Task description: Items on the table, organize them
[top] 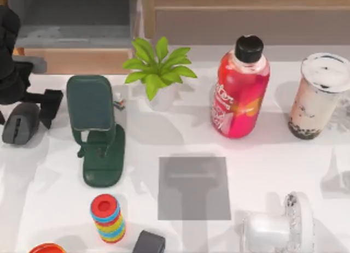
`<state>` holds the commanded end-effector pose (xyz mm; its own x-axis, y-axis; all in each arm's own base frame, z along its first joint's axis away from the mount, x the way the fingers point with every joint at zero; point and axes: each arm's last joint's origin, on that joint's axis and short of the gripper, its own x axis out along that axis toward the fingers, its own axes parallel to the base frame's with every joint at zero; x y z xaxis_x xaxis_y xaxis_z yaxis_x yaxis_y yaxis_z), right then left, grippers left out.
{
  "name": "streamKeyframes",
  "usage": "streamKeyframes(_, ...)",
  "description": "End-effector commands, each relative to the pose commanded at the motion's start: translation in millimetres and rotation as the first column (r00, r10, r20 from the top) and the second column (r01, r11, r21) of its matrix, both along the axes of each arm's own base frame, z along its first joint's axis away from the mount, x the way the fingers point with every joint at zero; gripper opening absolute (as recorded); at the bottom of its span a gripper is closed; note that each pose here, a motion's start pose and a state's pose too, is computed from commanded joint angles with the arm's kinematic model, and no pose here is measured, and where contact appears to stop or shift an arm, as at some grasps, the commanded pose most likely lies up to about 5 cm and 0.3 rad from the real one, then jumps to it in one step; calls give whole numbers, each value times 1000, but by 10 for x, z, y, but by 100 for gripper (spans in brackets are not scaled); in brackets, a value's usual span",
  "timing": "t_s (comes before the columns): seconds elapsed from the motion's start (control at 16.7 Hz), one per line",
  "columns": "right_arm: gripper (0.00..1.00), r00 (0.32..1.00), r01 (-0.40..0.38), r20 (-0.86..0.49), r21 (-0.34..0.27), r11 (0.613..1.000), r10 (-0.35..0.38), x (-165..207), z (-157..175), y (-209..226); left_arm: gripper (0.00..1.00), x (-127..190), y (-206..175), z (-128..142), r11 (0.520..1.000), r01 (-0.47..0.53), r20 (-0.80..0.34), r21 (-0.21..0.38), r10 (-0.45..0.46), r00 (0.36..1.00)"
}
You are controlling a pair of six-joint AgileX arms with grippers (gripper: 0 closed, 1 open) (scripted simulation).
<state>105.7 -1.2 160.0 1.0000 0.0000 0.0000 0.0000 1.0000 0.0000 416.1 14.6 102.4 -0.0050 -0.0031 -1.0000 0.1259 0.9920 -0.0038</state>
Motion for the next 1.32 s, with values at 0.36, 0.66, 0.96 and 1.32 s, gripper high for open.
streamKeyframes(0.36, 100, 1000, 0, 0, 0, 1000, 0, 0, 0, 0, 70, 0, 0, 0, 1000, 0, 0, 0, 0, 1000)
streamKeyframes(0.66, 100, 1000, 0, 0, 0, 1000, 0, 0, 0, 0, 32, 0, 0, 0, 1000, 0, 0, 0, 0, 1000)
streamKeyframes(0.96, 100, 1000, 0, 0, 0, 1000, 0, 0, 0, 0, 0, 0, 0, 0, 1000, 0, 0, 0, 0, 1000)
streamKeyframes(1.32, 100, 1000, 0, 0, 0, 1000, 0, 0, 0, 0, 0, 0, 0, 0, 1000, 0, 0, 0, 0, 1000)
